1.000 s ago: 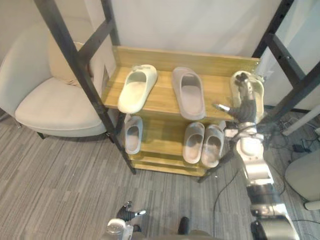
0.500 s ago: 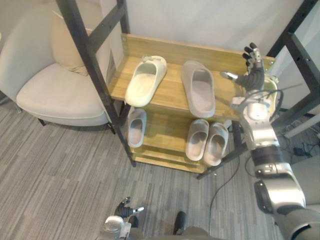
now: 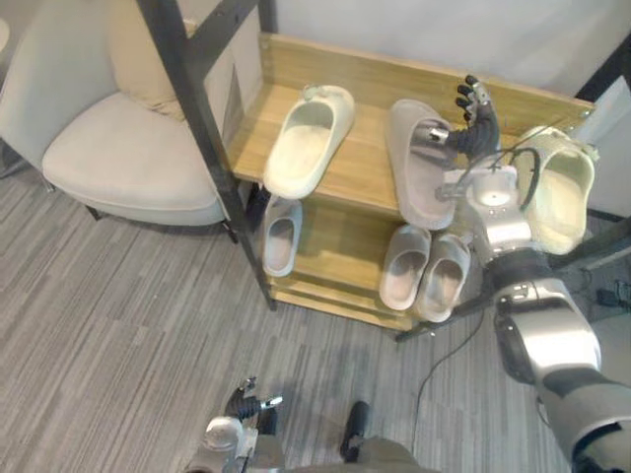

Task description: Organize the slippers on the shoe rack

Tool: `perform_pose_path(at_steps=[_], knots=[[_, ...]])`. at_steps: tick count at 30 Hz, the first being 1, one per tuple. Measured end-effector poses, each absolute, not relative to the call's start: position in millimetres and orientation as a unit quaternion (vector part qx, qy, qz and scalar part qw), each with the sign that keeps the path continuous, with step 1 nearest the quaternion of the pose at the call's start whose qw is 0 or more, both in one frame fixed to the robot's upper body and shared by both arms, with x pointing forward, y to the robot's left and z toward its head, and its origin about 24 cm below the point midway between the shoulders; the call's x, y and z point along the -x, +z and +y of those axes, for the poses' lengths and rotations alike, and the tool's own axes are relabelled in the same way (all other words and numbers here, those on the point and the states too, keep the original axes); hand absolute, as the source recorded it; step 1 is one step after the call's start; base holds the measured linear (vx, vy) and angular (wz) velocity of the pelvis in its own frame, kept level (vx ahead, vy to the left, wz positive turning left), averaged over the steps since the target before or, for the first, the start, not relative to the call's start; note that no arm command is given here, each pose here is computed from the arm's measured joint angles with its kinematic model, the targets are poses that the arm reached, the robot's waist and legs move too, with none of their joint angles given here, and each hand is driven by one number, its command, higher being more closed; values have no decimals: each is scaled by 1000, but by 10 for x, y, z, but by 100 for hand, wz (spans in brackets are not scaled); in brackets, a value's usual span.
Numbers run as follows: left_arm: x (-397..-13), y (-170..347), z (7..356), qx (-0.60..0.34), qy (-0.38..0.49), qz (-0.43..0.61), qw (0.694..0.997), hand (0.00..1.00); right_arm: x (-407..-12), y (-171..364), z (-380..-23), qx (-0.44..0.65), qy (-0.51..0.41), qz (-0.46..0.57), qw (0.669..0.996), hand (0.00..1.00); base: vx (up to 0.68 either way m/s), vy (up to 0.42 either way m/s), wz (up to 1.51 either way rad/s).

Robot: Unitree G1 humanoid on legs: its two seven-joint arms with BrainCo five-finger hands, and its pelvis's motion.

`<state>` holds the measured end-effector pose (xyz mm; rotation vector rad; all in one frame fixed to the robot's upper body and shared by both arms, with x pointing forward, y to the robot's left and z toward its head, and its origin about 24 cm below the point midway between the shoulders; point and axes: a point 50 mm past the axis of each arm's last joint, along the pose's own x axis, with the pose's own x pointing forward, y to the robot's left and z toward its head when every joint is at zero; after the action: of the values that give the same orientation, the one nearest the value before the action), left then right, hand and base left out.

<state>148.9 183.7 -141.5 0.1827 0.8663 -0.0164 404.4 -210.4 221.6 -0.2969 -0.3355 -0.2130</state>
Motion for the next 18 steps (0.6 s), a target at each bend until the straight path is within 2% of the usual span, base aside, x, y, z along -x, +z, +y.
perform_pose_path(at_steps=[6,7,18], knots=[[-1508,-1404,1846,-86,-6,414,906,0,-4094,2307,-2053,146,-99,-165,970,0,-1,2,1],[-1517,-1400,1844,-86,-7,413,907,0,-4102,2329,-2049,149,-100,-164,970,100,0,0,0],[-1581,-1376,1845,-86,-5,406,910,0,-4110,2572,-2061,143,-106,-192,965,100,1,-3,4]])
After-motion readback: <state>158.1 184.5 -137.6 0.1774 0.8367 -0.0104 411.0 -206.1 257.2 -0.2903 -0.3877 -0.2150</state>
